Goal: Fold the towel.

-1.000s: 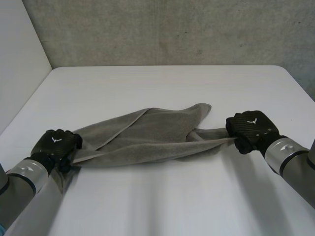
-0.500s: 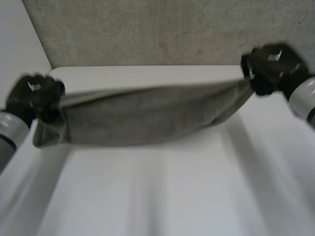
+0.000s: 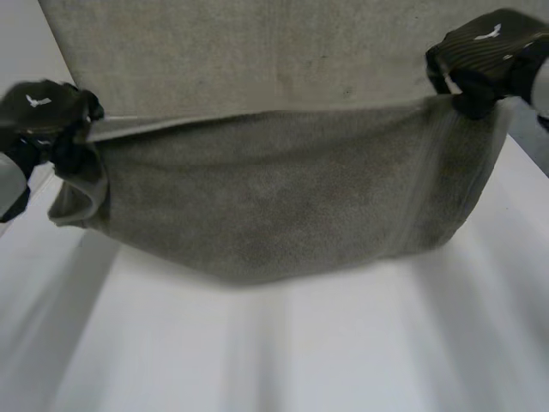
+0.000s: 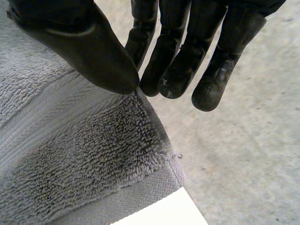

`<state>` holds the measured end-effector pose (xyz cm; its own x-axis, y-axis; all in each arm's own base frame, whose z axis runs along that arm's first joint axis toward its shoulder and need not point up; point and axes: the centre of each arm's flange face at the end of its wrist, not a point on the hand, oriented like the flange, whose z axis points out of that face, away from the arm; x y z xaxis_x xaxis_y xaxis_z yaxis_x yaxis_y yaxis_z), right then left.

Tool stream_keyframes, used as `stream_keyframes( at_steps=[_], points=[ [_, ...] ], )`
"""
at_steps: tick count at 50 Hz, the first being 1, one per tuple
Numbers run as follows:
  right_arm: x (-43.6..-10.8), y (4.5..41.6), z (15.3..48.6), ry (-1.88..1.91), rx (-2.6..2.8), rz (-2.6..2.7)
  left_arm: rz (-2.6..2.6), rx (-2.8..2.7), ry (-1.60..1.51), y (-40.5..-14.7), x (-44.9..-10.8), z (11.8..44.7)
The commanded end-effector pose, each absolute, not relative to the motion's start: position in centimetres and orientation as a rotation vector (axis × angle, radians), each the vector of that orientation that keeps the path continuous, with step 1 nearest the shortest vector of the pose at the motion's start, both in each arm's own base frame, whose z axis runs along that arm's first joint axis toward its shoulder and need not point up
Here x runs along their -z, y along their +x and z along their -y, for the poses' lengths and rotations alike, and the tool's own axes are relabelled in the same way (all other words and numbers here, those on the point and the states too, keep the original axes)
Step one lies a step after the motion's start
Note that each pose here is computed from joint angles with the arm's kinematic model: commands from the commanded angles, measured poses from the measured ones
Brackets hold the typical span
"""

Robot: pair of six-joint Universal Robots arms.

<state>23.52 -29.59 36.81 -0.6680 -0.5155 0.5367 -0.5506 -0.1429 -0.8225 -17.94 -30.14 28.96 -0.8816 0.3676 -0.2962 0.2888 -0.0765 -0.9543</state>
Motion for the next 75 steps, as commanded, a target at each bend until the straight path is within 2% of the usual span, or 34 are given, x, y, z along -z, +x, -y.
stream_keyframes(
  at_steps=[1, 10, 24, 36, 43, 51, 67, 75],
  points=[
    [-35.3, 26.8, 30.2, 1.349, -1.955, 2.024, 2.161, -1.938, -0.812, -19.0, -25.7, 32.2],
    [-31.6, 29.0, 29.7, 1.438, -1.878, 2.14, 2.237, -1.737, -0.829, -19.6, -21.7, 33.2],
    [-28.2, 28.6, 29.5, 1.422, -1.838, 2.213, 2.308, -1.613, -0.818, -19.6, -18.1, 33.4],
    [-27.2, 28.2, 28.9, 1.424, -1.824, 2.228, 2.278, -1.673, -0.791, -19.8, -18.1, 33.8],
    [-26.7, 28.1, 28.7, 1.427, -1.81, 2.242, 2.184, -1.676, -0.775, -22.1, -18.8, 32.8],
    [-26.4, 28.0, 28.4, 1.428, -1.809, 2.24, 2.166, -1.639, -0.826, -23.4, -18.2, 31.6],
    [-25.4, 28.0, 28.2, 1.435, -1.798, 2.252, 2.254, -1.72, -0.801, -22.7, -16.6, 32.8],
    [-25.5, 28.0, 28.4, 1.427, -1.821, 2.231, 2.313, -1.875, -0.867, -21.9, -17.5, 33.8]
  ],
)
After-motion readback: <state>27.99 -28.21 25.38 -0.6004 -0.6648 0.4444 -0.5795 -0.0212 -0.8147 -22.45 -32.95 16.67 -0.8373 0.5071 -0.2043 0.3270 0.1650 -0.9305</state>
